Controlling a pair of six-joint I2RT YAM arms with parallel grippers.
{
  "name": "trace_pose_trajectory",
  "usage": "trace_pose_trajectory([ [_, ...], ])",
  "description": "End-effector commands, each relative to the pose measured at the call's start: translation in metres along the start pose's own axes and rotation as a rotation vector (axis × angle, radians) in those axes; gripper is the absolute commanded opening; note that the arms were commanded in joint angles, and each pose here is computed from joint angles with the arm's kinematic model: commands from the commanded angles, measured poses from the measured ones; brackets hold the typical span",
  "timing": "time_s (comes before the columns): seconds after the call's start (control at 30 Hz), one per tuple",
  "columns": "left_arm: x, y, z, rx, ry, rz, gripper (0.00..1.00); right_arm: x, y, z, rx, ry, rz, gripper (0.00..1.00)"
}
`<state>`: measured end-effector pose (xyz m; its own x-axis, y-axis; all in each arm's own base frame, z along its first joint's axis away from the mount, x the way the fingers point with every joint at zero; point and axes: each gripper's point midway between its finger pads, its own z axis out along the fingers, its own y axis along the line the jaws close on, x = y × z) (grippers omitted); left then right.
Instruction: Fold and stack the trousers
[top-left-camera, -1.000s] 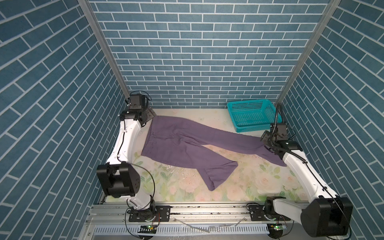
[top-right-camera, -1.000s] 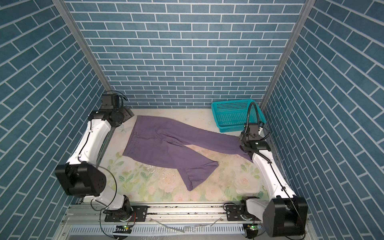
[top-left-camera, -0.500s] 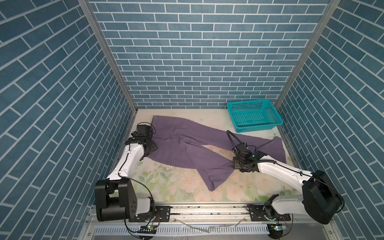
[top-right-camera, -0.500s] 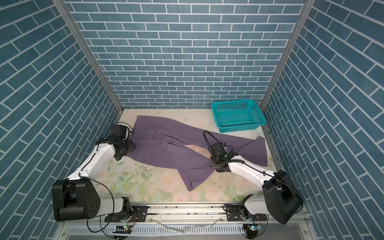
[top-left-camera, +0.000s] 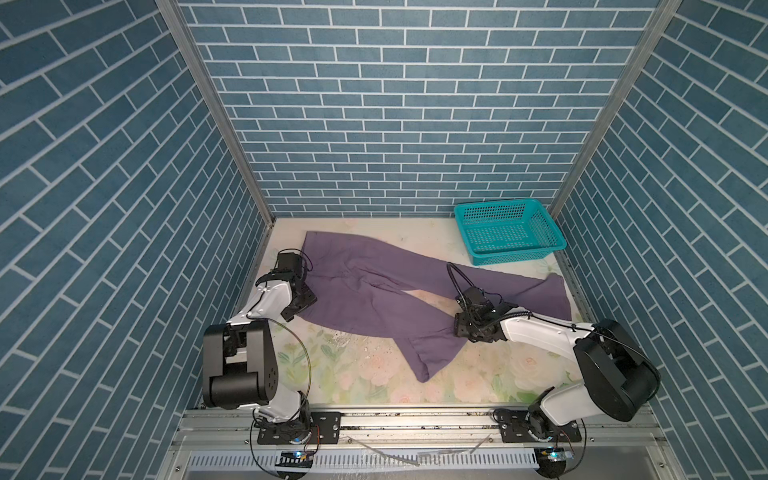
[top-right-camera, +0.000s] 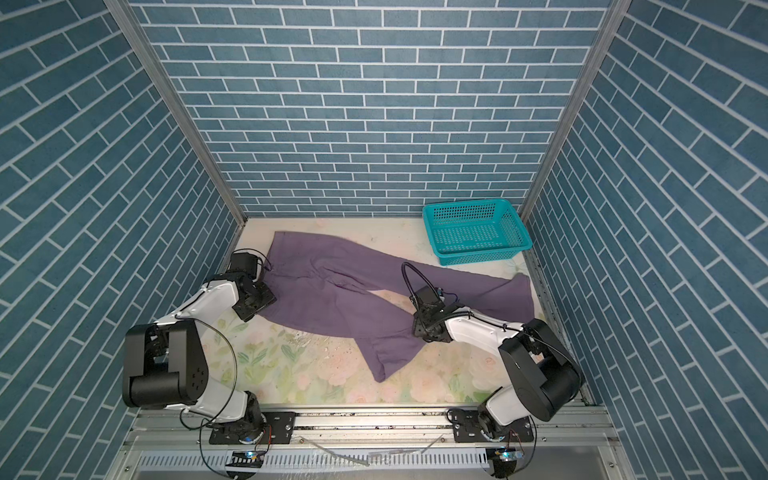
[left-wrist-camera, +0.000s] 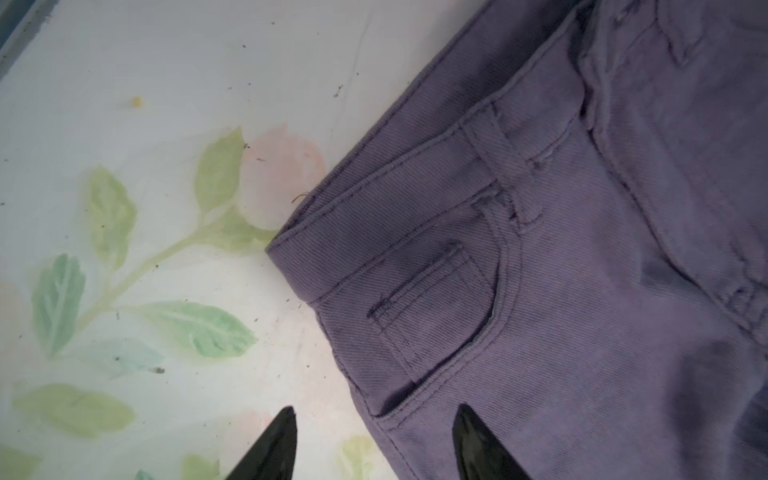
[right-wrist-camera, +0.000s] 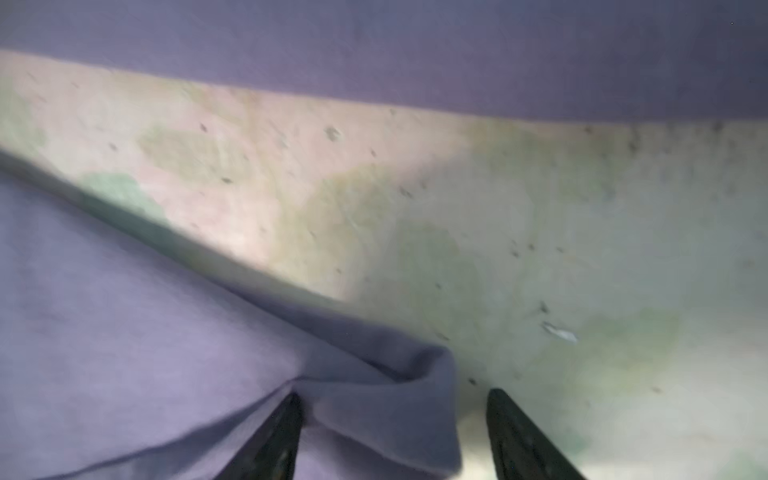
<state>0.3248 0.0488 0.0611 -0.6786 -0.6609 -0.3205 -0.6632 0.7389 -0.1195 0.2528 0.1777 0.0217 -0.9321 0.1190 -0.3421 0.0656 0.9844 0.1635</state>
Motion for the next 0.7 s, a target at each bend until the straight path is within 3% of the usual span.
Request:
trace_pose_trajectory([
  [0.0,0.001,0.003,0.01,-0.001,0.01,-0.008,0.5,-0.008,0.024,0.004,-0.085,0.007,0.023,0.39],
  [0.07,0.002,0.006,0.015,0.0,0.025,-0.022,0.39,-0.023,0.03,-0.005,-0.092,-0.035,-0.011,0.18],
  [0.17,0.001,0.01,0.021,-0.003,0.039,-0.037,0.2,-0.054,0.03,-0.027,-0.038,-0.109,-0.092,0.0],
  [0.23,0.0,0.013,0.023,-0.005,0.05,-0.051,0.08,-0.077,0.029,-0.05,0.024,-0.173,-0.177,0.0],
  [0.3,-0.002,0.015,0.023,-0.007,0.056,-0.06,0.02,-0.102,0.029,-0.076,0.078,-0.248,-0.256,0.0],
  [0.47,-0.006,0.02,0.019,-0.019,0.033,-0.073,0.0,-0.149,0.042,-0.139,0.119,-0.404,-0.375,0.0],
  [0.57,-0.005,0.024,0.017,-0.027,0.035,-0.083,0.0,-0.15,0.058,-0.157,0.074,-0.438,-0.425,0.0],
  [0.67,-0.007,0.024,0.013,-0.025,0.027,-0.084,0.0,-0.123,0.088,-0.157,-0.034,-0.415,-0.51,0.0],
])
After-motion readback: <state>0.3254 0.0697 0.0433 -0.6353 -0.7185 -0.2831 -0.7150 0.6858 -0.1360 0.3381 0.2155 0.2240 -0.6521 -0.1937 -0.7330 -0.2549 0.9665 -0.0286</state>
